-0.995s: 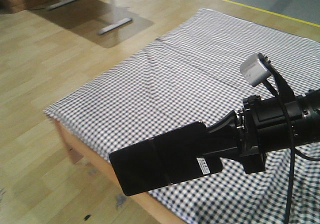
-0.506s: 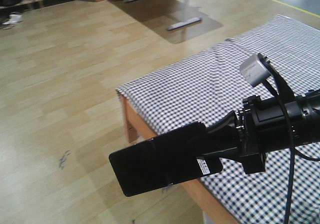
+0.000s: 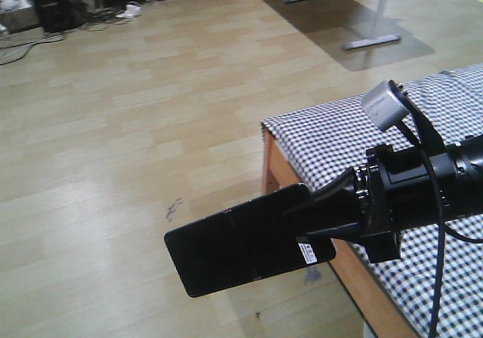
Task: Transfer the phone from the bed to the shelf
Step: 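Drive the base away from the bed holding the phone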
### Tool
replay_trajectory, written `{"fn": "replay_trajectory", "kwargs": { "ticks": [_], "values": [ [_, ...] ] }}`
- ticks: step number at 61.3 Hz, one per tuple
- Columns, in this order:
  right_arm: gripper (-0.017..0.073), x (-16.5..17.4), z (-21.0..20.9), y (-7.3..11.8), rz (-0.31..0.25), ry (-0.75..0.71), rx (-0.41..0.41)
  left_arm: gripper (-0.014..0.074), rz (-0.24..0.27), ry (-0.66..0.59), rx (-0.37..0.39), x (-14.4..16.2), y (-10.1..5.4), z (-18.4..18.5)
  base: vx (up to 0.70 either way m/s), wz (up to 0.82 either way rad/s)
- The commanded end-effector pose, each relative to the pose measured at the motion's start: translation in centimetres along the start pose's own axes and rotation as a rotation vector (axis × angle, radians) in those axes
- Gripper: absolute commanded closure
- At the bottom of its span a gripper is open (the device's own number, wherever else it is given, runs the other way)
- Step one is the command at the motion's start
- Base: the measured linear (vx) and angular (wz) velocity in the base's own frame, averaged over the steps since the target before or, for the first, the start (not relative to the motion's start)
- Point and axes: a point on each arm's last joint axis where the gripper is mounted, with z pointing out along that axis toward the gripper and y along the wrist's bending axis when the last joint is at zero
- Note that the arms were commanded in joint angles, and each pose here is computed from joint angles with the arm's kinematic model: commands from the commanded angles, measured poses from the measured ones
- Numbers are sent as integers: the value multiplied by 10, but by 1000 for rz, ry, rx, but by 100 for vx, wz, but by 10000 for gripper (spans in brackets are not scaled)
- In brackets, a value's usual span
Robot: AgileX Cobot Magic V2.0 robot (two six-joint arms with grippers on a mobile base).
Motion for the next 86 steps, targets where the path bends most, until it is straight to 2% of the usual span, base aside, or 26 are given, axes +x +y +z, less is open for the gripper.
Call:
{"fn": "replay_trajectory", "kwargs": {
  "ticks": [1,46,86],
  "values": [
    [561,-9,-7,17,-22,-53,-89,592,-19,-102,3,-15,0,-2,-11,44],
    [561,-9,-7,17,-22,-53,-89,592,-19,-102,3,-15,0,-2,-9,35],
    [561,-9,-7,17,-24,-55,-90,592,-19,-102,3,-15,0,-2,4,6]
  ]
}}
